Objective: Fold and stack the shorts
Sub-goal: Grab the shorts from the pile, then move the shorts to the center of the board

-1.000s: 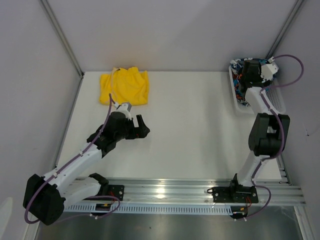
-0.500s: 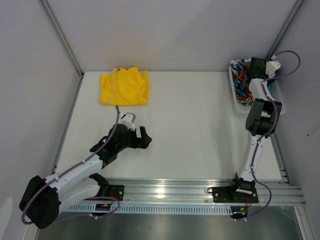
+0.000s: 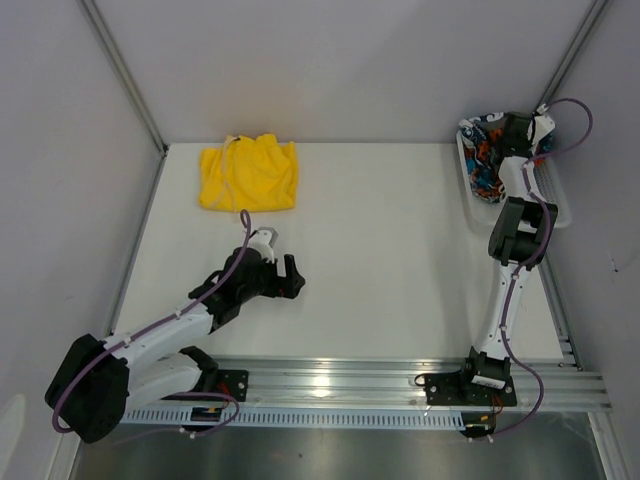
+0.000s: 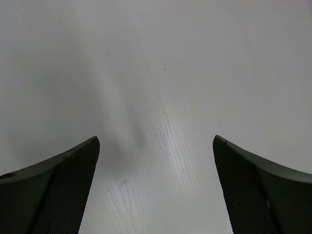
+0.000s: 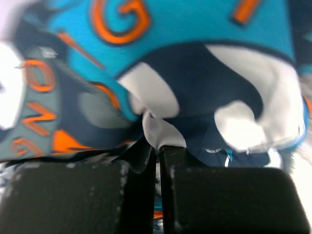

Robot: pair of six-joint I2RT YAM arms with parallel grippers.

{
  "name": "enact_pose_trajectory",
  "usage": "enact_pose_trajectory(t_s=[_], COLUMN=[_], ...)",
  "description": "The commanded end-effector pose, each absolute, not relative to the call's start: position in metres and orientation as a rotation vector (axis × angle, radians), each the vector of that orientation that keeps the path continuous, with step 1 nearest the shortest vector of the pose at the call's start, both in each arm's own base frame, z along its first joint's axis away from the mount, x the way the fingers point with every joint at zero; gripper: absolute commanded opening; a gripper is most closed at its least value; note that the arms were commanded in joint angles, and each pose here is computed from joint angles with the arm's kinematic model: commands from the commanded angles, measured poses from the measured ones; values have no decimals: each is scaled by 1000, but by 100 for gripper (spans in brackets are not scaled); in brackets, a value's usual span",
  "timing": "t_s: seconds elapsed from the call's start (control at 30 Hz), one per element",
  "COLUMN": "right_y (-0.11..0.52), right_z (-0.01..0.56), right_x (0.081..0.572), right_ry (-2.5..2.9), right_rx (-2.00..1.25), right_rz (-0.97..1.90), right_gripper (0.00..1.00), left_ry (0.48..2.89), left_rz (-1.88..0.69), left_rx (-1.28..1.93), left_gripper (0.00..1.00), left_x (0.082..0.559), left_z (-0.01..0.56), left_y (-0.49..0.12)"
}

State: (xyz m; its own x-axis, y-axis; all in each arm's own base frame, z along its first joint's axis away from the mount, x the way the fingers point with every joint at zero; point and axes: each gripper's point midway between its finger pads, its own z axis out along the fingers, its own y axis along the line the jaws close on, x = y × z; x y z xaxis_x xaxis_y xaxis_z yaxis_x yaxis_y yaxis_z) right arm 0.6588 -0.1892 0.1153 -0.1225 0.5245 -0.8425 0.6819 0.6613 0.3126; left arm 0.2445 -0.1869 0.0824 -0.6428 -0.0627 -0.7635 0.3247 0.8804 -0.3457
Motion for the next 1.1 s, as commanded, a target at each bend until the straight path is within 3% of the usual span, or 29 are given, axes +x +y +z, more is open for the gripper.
enact_pose_trajectory(t_s=[0.0,0.3,0.43,0.6,0.8,0.9,1.03,1.07], right_y=[-140,-19,30,88,145,166,207,224], right_z=[205,403,504,568,578,539,428,370], right_x=[699,648,579,494,401,365,346,341], right_ry=[1625,1391,1251,1159,1265,1362,1608,1741], right_rx=[754,309,96,-92,-126,-107,-28,-17], right_rz=[156,523,595,692,775,917,1077,1109], right_gripper=[0,0,0,0,0,0,0,0], left_ry=[2145,2099,2073,2063,2005,1965,1905,1875], left_rz=[-562,-632,-655,-641,-614,-604,-562,-558], left_rx=[205,240,246,234,178,150,75,51], left_gripper=[99,99,99,99,99,99,99,99], left_x=[257,250,248,248,247,246,243,240], left_z=[96,107,114,118,132,140,153,160], left_y=[-191,-197,-199,-195,-182,-175,-157,-150])
